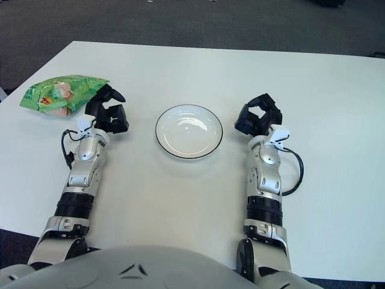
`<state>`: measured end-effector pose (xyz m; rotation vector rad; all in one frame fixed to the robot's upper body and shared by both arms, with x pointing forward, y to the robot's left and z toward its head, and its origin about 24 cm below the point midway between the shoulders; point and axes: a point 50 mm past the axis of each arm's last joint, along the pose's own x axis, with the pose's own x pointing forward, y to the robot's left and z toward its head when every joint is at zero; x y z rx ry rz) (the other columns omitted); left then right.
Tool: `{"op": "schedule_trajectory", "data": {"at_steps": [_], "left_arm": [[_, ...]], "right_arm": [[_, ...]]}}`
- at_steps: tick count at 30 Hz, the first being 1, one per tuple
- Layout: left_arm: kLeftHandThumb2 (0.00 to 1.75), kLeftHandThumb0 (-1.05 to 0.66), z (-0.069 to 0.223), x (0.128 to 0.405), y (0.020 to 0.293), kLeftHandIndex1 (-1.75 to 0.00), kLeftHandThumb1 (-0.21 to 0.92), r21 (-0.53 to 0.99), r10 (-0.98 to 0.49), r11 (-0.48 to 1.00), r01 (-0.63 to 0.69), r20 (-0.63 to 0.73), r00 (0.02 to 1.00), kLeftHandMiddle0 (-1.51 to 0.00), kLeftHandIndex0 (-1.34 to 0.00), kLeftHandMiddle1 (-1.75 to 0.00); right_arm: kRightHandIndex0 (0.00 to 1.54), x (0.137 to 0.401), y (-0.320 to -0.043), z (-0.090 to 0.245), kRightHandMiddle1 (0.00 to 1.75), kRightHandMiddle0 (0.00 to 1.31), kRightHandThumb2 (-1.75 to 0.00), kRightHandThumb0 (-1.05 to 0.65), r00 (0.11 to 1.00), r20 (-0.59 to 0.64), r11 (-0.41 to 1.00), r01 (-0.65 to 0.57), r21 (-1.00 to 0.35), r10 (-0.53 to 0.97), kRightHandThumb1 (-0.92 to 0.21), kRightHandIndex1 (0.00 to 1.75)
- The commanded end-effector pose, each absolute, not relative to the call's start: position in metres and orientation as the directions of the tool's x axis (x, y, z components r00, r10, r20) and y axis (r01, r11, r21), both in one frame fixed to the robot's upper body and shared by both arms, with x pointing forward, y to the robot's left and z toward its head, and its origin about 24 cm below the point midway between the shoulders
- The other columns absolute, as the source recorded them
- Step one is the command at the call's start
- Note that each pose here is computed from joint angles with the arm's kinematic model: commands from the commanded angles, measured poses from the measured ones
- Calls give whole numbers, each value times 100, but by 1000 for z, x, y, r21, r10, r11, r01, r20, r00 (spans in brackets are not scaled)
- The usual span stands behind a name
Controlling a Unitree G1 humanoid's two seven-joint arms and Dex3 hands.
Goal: Put the snack into the plate.
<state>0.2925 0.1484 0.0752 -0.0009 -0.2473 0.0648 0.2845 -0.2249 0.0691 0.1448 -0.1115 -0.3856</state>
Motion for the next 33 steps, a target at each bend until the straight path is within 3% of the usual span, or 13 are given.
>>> {"op": "schedule_trajectory", "data": {"at_steps": [1,16,27,33], "left_arm": [[143,-52,25,266,151,-175,23,-1,101,995,-101,67,993,-139,-69,-175],[141,-51,34,269,158,-175,24,56,155,986,-159,72,985,-139,-67,-175],[147,-53,58,270,174,-175,20,248,186,937,-248,246,951,-138,-72,-175],[140,-51,75,269,185,-175,24,383,159,875,-296,350,923,-127,-67,-175]], "right_arm": [[134,255,-227,20,175,67,-140,-51,904,-108,893,425,148,-413,-25,175],[133,255,-226,20,175,67,-140,-51,902,-109,891,431,144,-418,-25,175],[133,255,-224,20,175,66,-139,-50,902,-116,892,428,142,-415,-26,175],[132,254,-223,21,175,66,-138,-50,902,-117,892,429,141,-415,-26,175]]}}
